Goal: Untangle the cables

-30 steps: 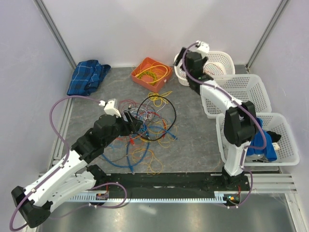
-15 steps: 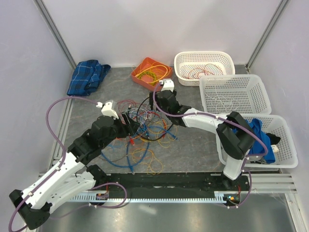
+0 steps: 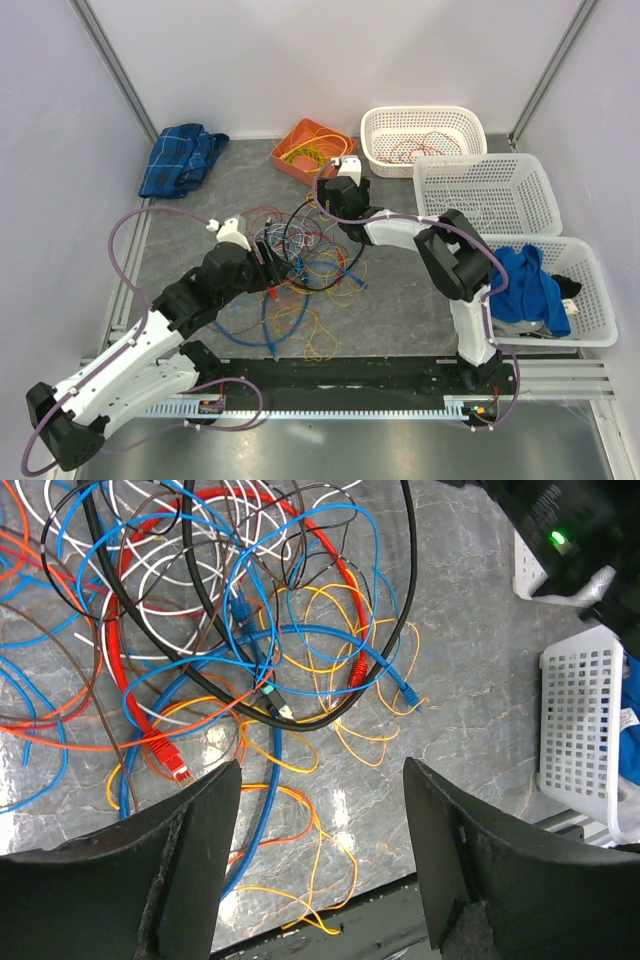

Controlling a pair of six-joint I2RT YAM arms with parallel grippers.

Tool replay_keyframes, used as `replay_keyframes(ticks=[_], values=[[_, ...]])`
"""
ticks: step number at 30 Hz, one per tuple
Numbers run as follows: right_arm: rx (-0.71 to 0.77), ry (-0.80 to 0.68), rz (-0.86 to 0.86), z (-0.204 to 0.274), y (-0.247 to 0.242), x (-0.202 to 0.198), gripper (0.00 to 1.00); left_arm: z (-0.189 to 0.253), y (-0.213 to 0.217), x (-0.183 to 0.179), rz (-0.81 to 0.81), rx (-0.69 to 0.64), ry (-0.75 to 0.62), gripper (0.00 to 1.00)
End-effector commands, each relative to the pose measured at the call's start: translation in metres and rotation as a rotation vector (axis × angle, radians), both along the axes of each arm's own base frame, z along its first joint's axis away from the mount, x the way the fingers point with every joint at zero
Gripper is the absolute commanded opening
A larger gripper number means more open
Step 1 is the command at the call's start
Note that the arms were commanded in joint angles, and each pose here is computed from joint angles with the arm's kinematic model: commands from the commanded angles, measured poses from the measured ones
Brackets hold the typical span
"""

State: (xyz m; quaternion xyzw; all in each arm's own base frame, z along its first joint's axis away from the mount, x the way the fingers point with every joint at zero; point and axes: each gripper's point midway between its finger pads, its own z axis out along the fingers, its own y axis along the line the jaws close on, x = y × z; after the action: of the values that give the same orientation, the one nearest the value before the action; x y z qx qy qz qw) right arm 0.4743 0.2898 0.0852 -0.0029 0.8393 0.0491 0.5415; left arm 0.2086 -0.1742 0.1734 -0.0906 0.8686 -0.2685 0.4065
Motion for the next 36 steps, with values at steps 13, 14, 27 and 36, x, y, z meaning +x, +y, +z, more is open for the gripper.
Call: replay_keyframes(ticks=[13,14,27,36], values=[[0.142,0.041,0.158,-0.015,0.014,-0.019,0.1,-0.002,-0.005,-0.002,0.019,-0.057,0.034,0.7],[0.161,0.04,0.188,-0.01,0.021,-0.029,0.0,-0.001,-0.004,-0.002,0.019,-0.061,0.029,0.7],[0.252,-0.059,0.284,0.06,0.026,-0.139,0.34,0.018,0.003,0.004,0.044,-0.06,-0.043,0.7],[0.333,0.049,0.095,0.03,-0.021,-0.038,0.72,0.008,0.0,0.002,0.036,-0.055,-0.011,0.7]])
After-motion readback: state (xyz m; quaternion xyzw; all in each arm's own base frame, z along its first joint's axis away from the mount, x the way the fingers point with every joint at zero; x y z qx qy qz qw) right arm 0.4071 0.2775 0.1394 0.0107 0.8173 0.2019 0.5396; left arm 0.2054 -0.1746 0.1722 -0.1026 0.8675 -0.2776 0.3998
